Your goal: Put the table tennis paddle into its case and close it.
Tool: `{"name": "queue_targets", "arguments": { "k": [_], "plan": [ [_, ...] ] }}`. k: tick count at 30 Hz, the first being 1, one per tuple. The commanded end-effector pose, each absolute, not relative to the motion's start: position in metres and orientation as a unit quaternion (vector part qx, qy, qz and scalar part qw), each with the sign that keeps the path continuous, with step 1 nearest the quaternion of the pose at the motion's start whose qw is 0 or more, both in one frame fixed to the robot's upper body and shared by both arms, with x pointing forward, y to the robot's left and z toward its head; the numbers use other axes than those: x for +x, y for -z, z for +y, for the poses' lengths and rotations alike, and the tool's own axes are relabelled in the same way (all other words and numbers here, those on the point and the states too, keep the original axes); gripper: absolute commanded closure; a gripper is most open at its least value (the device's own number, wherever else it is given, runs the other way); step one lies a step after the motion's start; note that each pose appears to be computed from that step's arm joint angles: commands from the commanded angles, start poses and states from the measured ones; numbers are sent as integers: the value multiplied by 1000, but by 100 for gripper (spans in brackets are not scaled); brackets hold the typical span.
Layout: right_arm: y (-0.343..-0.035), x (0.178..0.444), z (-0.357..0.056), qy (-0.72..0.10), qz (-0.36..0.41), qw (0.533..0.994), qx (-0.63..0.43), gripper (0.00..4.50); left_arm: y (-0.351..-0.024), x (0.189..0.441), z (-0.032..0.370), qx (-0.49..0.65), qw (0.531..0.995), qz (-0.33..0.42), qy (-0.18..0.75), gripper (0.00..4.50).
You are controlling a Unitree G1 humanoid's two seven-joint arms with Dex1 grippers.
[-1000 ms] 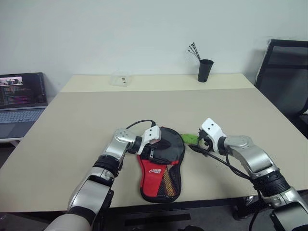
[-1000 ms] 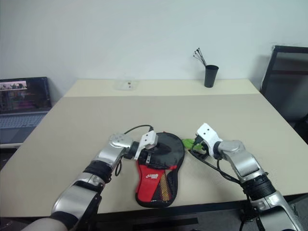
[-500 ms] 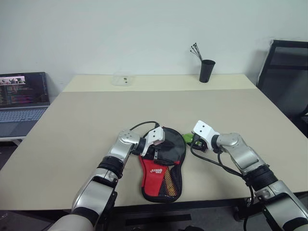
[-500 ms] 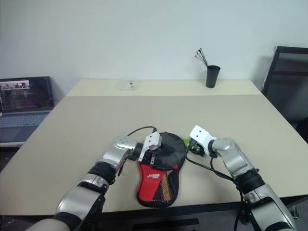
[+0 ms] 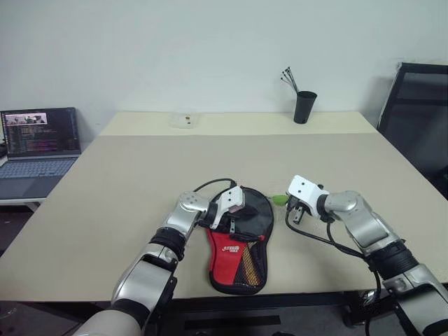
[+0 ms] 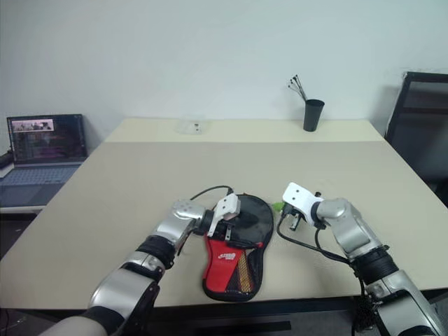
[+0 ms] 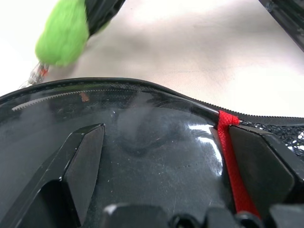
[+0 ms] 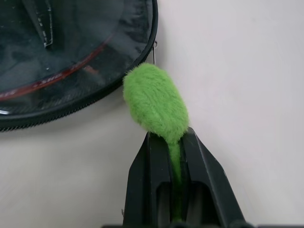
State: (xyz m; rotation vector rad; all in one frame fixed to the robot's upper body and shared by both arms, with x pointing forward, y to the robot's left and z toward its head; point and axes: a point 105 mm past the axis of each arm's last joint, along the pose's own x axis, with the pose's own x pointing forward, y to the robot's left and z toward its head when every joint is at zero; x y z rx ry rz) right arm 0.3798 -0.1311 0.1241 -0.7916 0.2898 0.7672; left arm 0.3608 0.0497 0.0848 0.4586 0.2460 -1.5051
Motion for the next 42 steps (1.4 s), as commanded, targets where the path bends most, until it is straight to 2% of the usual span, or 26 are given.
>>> {"name": "queue_targets", "arguments": {
  "k": [1, 5, 16, 25, 31, 35, 42],
  "plan": [
    [-146, 367, -132, -365, 116, 843, -377, 446, -39, 344, 58, 193, 679, 207, 678, 0],
    [-146, 345, -129, -386, 126, 834, -372, 446, -36, 343, 56, 188, 676, 216, 679, 0],
    [-117, 293, -121, -424, 170, 815, -355, 446, -36, 339, 44, 173, 665, 222, 692, 0],
    [-128, 267, -136, -435, 186, 809, -349, 446, -38, 339, 36, 170, 663, 220, 695, 0],
    [-113, 229, -127, -487, 223, 788, -302, 446, -38, 339, 31, 168, 663, 218, 697, 0],
    [-106, 218, -125, -500, 232, 785, -284, 446, -38, 339, 30, 167, 664, 218, 695, 0],
    [-112, 178, -119, -572, 248, 748, -228, 446, -38, 340, 27, 171, 667, 218, 692, 0]
  ]
}}
